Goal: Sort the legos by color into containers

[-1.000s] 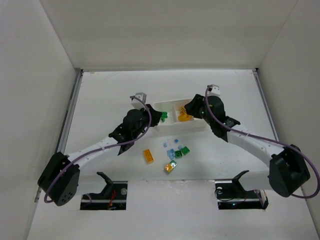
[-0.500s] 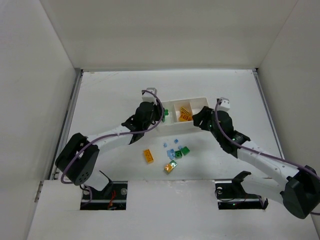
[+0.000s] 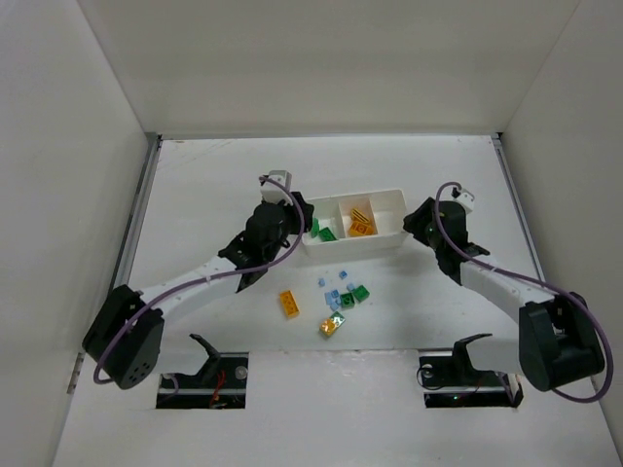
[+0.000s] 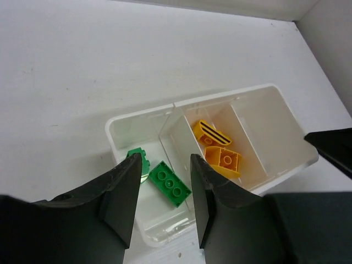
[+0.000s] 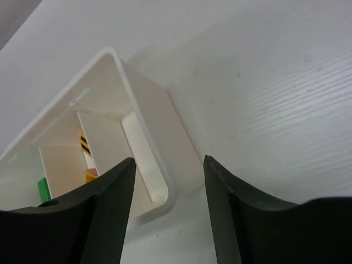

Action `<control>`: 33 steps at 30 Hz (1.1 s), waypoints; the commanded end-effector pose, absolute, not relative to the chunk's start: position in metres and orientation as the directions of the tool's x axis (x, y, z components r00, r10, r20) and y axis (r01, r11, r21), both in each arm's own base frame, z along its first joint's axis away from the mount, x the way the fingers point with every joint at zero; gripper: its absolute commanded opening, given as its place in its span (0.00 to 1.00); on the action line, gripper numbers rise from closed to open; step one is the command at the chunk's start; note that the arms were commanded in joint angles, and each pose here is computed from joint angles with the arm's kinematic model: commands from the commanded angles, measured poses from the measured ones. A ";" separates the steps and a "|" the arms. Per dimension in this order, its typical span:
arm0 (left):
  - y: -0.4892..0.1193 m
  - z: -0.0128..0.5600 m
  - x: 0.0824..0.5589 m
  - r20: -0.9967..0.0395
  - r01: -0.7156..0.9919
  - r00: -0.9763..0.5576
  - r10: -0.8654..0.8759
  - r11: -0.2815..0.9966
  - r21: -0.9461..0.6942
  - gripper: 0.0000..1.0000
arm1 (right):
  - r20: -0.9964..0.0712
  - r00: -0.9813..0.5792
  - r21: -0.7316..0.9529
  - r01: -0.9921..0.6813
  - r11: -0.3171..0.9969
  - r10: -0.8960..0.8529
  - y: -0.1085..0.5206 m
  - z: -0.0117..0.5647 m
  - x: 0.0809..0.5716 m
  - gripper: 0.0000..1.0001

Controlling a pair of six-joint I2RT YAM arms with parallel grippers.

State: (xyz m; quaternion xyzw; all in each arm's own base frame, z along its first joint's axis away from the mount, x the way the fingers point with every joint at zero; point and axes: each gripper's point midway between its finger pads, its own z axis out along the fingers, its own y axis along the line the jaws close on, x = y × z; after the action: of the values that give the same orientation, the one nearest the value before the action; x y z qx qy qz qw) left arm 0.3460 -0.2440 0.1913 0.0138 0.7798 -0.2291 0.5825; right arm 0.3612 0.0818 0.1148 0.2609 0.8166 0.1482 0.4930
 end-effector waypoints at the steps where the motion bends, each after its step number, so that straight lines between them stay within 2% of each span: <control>1: -0.234 0.197 0.331 -0.915 0.294 -0.296 -0.273 0.886 -0.359 0.37 | -0.688 -0.385 0.610 0.153 0.778 0.615 0.111 0.136 0.379 0.54; 4: -0.223 0.188 0.320 -0.905 0.275 -0.314 -0.287 0.885 -0.376 0.37 | -0.670 -0.398 0.622 0.161 0.767 0.627 0.114 0.131 0.380 0.40; 6: -0.216 0.181 0.313 -0.899 0.264 -0.324 -0.294 0.885 -0.384 0.36 | -0.666 -0.417 0.625 0.141 0.768 0.619 0.126 0.130 0.379 0.34; 16: -0.180 0.174 0.301 -0.890 0.185 -0.302 -0.341 0.895 -0.406 0.36 | -0.646 -0.493 0.635 0.077 0.769 0.583 0.183 0.132 0.371 0.33; 18: -0.174 0.176 0.300 -0.890 0.175 -0.296 -0.346 0.897 -0.407 0.36 | -0.649 -0.494 0.632 0.075 0.772 0.579 0.188 0.134 0.368 0.40; 20: -0.169 0.180 0.298 -0.890 0.171 -0.288 -0.352 0.896 -0.410 0.36 | -0.670 -0.467 0.617 0.081 0.783 0.577 0.182 0.139 0.366 0.54; 22: -0.167 0.181 0.295 -0.890 0.171 -0.288 -0.352 0.896 -0.410 0.36 | -0.700 -0.435 0.595 0.084 0.800 0.566 0.173 0.148 0.363 0.63; 24: -0.168 0.181 0.291 -0.890 0.177 -0.295 -0.347 0.896 -0.407 0.36 | -0.731 -0.411 0.568 0.077 0.820 0.545 0.164 0.158 0.355 0.68; 27: -0.168 0.175 0.280 -0.880 0.178 -0.324 -0.347 0.891 -0.417 0.36 | -0.770 -0.402 0.524 0.046 0.850 0.496 0.157 0.169 0.332 0.69; 28: -0.168 0.173 0.277 -0.875 0.176 -0.333 -0.352 0.888 -0.424 0.36 | -0.776 -0.413 0.509 0.034 0.860 0.476 0.158 0.167 0.322 0.69; 29: -0.168 0.169 0.272 -0.869 0.173 -0.345 -0.353 0.887 -0.429 0.36 | -0.778 -0.431 0.500 0.016 0.866 0.457 0.161 0.164 0.311 0.64; 32: -0.170 0.158 0.258 -0.857 0.175 -0.384 -0.344 0.884 -0.433 0.36 | -0.756 -0.549 0.453 -0.047 0.890 0.356 0.178 0.138 0.267 0.41; 33: -0.173 0.155 0.252 -0.853 0.183 -0.400 -0.335 0.883 -0.432 0.36 | -0.743 -0.591 0.432 -0.065 0.900 0.314 0.183 0.128 0.252 0.37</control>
State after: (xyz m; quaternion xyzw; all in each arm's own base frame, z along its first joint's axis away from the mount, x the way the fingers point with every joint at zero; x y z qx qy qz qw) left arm 0.2654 -0.1729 0.1681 -0.0443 0.7885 -0.2376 0.5655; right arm 0.2922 0.1839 0.1793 0.1227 0.8091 0.2639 0.5105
